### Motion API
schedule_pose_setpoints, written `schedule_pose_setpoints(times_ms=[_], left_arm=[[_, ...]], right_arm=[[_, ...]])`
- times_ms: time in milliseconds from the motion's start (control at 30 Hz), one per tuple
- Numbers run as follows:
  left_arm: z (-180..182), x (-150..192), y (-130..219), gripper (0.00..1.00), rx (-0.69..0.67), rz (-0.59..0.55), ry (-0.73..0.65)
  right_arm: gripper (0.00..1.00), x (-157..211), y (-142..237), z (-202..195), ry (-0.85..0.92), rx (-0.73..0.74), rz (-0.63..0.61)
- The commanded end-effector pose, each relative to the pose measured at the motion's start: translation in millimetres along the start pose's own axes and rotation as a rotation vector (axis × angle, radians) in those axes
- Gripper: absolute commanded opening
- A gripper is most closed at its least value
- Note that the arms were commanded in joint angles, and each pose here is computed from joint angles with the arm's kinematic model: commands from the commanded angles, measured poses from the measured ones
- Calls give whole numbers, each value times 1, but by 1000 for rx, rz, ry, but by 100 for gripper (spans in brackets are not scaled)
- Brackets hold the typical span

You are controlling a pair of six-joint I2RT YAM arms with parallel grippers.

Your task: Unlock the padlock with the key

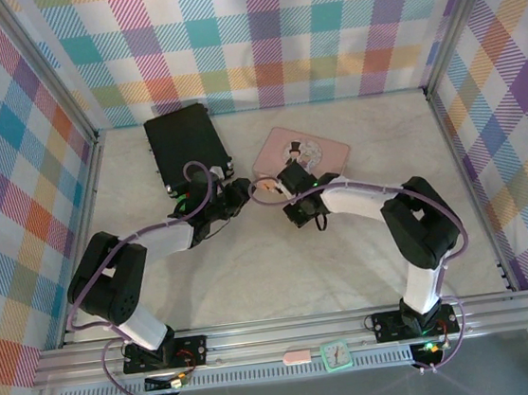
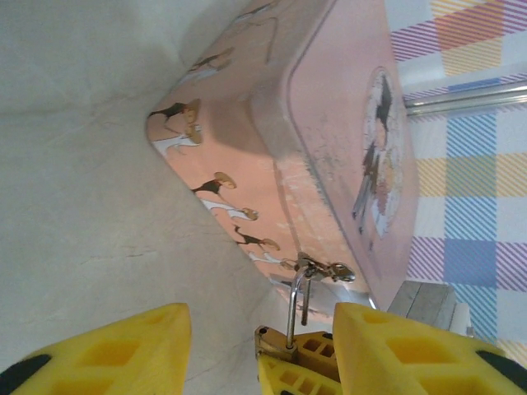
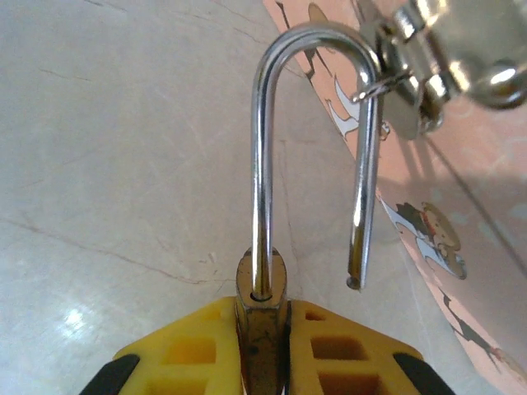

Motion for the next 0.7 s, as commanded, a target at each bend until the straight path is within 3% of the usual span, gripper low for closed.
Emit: schedule_pose_setpoints(times_ms=[0, 333, 600, 667], left_arm=[[3, 6, -8, 43, 85, 20, 0], [-18, 34, -57, 40, 238, 33, 53], [-17, 45, -84, 40, 224, 41, 62], [-16, 46, -88, 33, 222, 48, 65]], right_arm=[[0, -11, 18, 4, 112, -171, -58], [0, -15, 20, -7, 46, -295, -34], [0, -18, 19, -5, 47, -319, -52], [0, -18, 19, -5, 46, -321, -55]])
Point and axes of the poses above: each hand's point on the last joint's axis, 136 mm out from that joint toward the fingers, its own y axis back along the fingers, its own z axis along the line the jaws close on, x = y × z, the point moved 9 cm from there along y, back along the fingers, and after that the axes turned 4 degrees about -y, right-handed, at the moved point
